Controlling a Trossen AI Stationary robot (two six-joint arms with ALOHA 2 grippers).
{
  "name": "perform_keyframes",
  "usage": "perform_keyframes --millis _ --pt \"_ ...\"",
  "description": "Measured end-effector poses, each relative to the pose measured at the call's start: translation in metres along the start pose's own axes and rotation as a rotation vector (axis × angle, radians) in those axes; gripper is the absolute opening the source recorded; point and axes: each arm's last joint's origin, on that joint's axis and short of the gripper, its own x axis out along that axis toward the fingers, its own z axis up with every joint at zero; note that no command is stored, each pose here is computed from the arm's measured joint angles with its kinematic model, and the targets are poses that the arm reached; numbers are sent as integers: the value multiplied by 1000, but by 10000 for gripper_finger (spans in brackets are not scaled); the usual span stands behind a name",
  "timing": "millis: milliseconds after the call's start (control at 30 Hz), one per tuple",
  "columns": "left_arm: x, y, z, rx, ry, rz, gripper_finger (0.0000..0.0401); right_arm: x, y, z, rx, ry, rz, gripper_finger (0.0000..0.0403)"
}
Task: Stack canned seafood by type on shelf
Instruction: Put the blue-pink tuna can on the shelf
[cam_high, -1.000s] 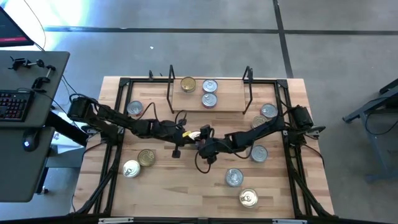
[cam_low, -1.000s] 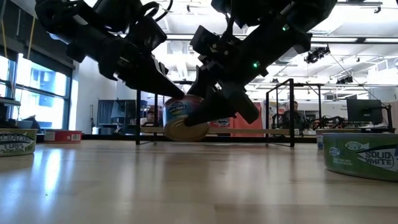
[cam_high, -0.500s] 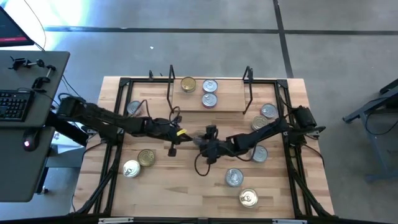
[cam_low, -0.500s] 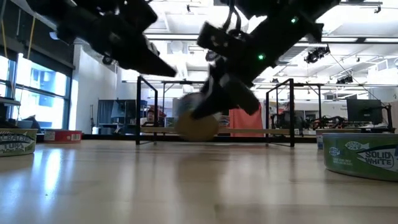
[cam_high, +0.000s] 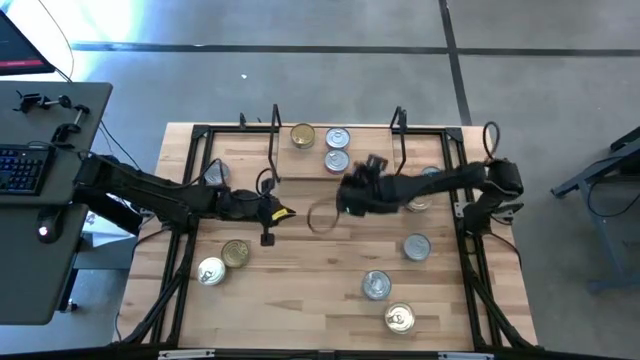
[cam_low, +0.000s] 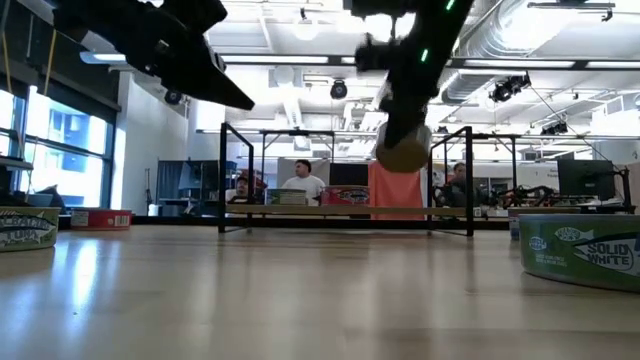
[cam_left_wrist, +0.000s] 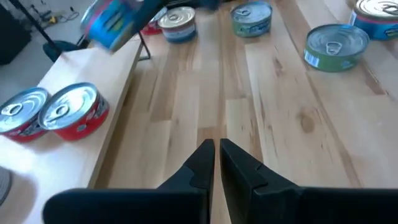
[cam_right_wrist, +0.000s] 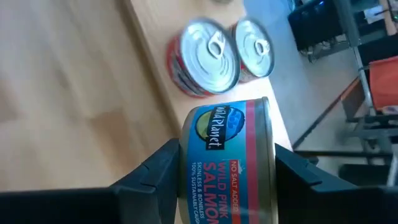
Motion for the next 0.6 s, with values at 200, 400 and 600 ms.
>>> perform_keyframes --millis 200,400,600 --pt "12 -12 1 20 -38 17 19 60 -27 -6 -166 2 -8 163" --pt "21 -22 -3 89 -21 2 19 88 -48 -16 -221 48 -17 163" --pt "25 -26 -6 78 -11 -3 19 111 -58 -25 -226 95 14 181"
